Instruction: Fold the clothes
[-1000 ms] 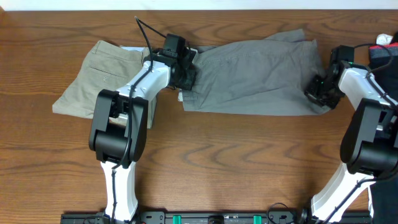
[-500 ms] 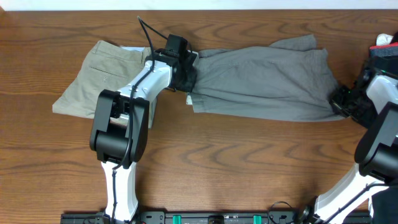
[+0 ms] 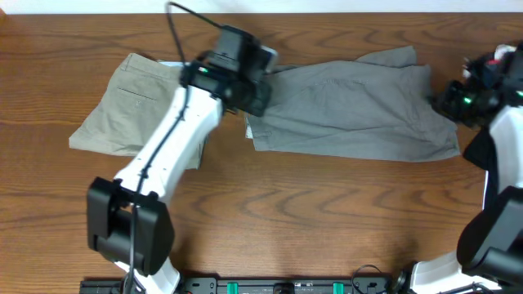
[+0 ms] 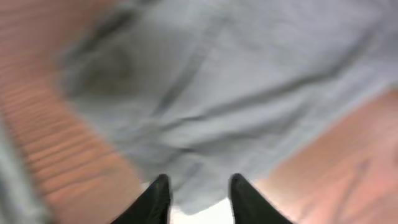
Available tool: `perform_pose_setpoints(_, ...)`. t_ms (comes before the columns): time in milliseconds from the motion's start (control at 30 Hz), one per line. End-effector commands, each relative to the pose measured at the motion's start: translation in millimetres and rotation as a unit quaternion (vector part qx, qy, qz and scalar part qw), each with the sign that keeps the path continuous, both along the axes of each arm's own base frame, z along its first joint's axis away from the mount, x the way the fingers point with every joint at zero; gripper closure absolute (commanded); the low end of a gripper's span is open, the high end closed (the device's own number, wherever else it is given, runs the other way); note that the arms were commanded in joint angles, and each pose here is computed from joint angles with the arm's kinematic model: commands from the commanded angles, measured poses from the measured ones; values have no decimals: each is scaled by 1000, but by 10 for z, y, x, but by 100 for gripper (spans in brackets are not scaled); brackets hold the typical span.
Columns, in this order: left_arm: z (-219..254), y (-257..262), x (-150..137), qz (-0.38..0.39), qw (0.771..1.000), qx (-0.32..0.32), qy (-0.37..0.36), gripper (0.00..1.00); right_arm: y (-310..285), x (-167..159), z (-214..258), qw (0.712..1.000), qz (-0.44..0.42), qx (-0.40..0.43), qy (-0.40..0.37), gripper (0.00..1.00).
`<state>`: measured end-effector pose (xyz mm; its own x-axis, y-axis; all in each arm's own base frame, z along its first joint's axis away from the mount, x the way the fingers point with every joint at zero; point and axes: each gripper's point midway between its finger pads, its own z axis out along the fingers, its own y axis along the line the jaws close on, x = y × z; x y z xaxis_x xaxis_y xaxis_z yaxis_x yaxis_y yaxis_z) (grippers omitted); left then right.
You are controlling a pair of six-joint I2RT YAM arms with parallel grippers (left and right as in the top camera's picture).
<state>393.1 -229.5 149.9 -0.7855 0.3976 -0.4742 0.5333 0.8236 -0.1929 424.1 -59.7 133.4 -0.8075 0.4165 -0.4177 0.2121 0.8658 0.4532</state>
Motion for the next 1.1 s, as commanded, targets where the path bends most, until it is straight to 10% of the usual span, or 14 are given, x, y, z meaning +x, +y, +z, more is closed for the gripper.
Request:
perform_pose_setpoints(0, -545, -258, -266, -42, 997, 18, 66, 77, 530, 155, -153, 997, 75, 20, -7, 90)
perform_pose_setpoints(367, -1377, -539, -472, -63, 987, 54, 137, 86, 1211, 655, -1181, 994, 99, 35, 6, 92)
perform_pose_setpoints(1067, -1405, -476, -479, -42, 986, 66, 145, 85, -976, 962, -1320, 976, -193, -78, -58, 88)
